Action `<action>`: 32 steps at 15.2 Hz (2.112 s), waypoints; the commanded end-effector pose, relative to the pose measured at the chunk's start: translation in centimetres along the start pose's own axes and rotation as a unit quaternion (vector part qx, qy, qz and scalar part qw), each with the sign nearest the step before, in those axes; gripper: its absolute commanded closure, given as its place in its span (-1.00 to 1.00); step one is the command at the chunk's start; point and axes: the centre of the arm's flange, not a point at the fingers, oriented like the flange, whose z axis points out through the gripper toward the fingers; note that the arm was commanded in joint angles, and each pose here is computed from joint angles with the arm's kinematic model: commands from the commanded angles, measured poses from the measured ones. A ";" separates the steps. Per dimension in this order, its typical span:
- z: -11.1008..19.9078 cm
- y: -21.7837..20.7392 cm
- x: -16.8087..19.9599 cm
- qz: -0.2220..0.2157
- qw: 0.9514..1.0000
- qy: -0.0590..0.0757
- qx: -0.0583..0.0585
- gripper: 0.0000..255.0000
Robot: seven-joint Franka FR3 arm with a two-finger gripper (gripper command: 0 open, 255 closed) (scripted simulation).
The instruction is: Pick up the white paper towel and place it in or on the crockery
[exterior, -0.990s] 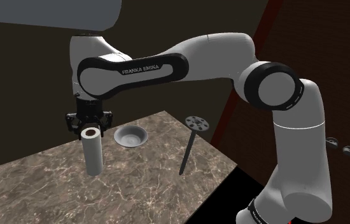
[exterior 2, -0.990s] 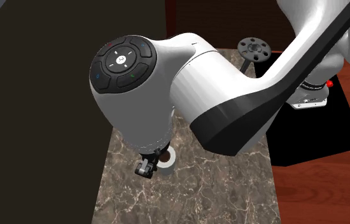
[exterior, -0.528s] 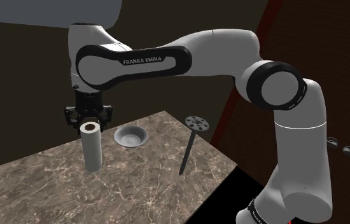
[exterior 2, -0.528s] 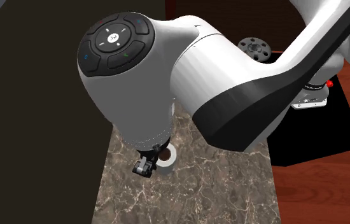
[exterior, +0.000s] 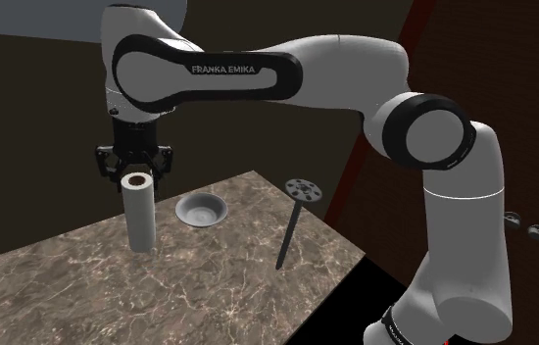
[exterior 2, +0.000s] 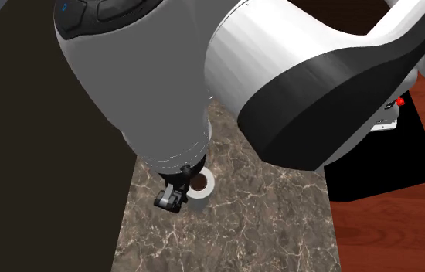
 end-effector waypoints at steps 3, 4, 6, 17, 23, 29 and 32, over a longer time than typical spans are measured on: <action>-2.1 -0.2 -0.1 0.000 1.000 0.000 0.000 1.00; -2.7 -0.2 -0.1 0.000 1.000 0.000 0.000 1.00; -3.7 -0.3 -0.1 0.000 1.000 0.000 0.000 1.00; -9.4 7.7 5.3 0.000 1.000 0.000 0.000 1.00; -12.4 13.7 9.4 0.000 1.000 0.000 0.000 1.00; -14.2 18.3 12.5 0.000 1.000 0.000 0.000 1.00; -12.6 18.4 12.6 0.000 1.000 0.000 0.000 1.00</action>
